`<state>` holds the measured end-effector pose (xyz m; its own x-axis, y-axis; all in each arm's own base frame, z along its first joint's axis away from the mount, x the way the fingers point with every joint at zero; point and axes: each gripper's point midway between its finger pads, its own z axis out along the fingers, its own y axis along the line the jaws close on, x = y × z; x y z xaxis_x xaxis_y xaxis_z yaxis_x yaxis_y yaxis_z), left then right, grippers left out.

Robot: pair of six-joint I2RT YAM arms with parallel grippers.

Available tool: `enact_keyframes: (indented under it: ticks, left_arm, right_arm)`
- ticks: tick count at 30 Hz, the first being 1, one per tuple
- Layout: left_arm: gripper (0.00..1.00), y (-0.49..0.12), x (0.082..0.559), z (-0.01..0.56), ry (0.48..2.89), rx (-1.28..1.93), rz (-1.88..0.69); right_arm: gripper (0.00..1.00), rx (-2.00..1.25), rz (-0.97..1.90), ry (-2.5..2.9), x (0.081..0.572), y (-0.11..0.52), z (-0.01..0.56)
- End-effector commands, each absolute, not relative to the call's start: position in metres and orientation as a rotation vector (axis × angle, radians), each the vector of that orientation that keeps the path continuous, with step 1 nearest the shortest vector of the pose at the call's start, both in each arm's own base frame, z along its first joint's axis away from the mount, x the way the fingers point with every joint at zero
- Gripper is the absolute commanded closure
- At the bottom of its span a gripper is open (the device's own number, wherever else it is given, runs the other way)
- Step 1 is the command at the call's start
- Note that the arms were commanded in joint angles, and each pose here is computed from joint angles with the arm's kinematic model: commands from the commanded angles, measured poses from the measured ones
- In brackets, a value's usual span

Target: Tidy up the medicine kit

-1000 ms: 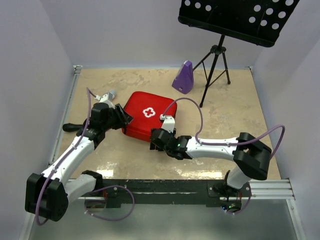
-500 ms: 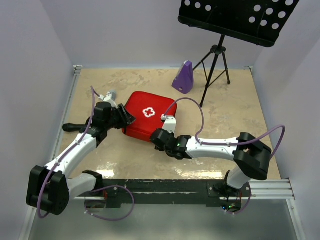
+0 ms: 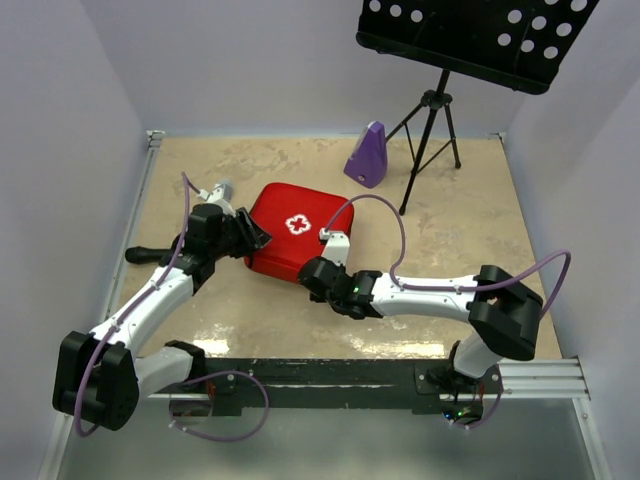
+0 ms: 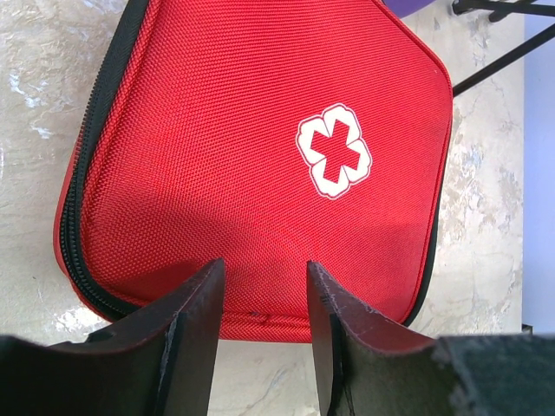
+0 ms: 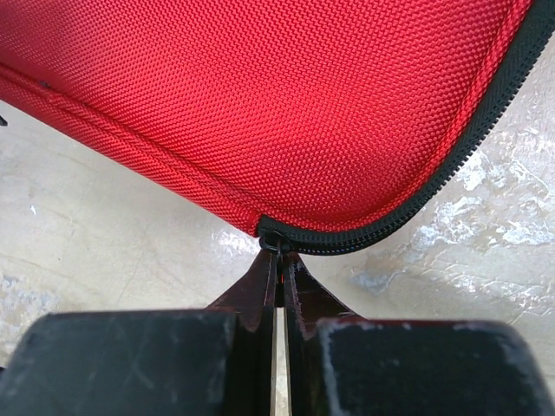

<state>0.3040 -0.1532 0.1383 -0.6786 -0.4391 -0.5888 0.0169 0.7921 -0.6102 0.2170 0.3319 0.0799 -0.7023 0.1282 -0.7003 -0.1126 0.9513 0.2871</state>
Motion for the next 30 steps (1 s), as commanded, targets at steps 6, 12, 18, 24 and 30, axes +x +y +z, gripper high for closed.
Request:
enact_keyframes:
  ticks: [6,12,18,24,30]
  left_arm:
    - [0.51,-0.151,0.289,0.149,2.217,-0.263,-0.757]
    - [0.34,-0.128,0.254,0.146,2.236,-0.344,-0.677]
    - [0.28,-0.126,0.229,0.123,2.282,-0.388,-0.708]
    - [0.24,-0.141,0.242,0.102,2.274,-0.388,-0.793]
    - [0.25,-0.140,0.272,0.081,2.338,-0.431,-0.708]
  right_arm:
    - [1.00,-0.146,0.427,2.276,0.210,0.357,0.092]
    - [1.00,-0.327,0.397,2.263,0.197,0.421,0.084]
    - [1.00,-0.334,0.391,2.270,0.195,0.427,0.079]
    - [1.00,-0.325,0.412,2.289,0.181,0.404,0.079]
    - [1.00,-0.379,0.408,2.298,0.163,0.400,0.081]
